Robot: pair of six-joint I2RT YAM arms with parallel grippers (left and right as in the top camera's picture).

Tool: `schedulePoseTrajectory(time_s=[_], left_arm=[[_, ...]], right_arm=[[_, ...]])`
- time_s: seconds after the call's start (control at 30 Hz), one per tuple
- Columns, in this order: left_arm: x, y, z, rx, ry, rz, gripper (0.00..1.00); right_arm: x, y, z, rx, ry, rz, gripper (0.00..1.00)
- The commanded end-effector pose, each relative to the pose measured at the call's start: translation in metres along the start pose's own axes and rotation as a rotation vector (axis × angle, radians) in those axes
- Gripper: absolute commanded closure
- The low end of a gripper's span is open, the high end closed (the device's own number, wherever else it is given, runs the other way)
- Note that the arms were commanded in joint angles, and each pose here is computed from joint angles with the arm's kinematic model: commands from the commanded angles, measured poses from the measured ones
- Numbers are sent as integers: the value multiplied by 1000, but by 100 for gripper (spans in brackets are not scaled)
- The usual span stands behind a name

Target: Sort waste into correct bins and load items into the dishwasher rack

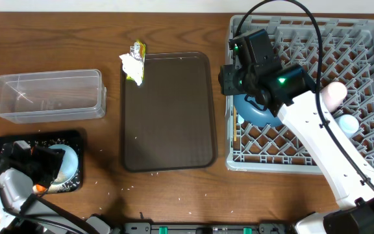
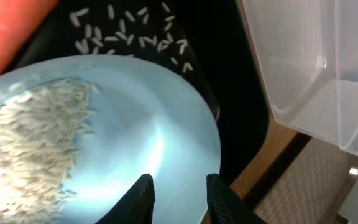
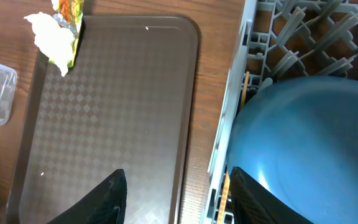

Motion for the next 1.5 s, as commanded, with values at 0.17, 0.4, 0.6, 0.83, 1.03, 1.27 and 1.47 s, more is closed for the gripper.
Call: schedulePoseTrajectory(time_s=[0.17,0.4,0.6,0.83,1.03,1.27,1.47], left_arm=[[0,20,-7,225,-65,48,71],[20,33,4,375,-204,55,71],[37,41,13,465,-332,60,71],[54,27,25,465,-402,45,71],[49,-5,25,291,-292,27,71],[-1,-25,5,246,-38,-113,67],[-29,-37,-10,348,2,-291,65]], right_arm=[[1,-2,-1,-4,-2,-16,49],[2,-2,-1,-3,-7,-16,49],[3,-2,-1,-3,-10,-16,48],[2,-2,-1,-4,-5,-16,48],[2,-2,-1,-4,-5,-16,48],[1,-2,-1,-4,-3,-16,47],[1,-2,-1,-4,-2,-16,46]])
Point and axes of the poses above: each gripper's point midway between its finger pads, its own z axis back along the fingers, its own y axis along the line the jaws close on, x = y × z, the point moved 5 cm from there along z, back along the fingers, and after that the axes turned 13 degrees about z, right-handed, at the moved point
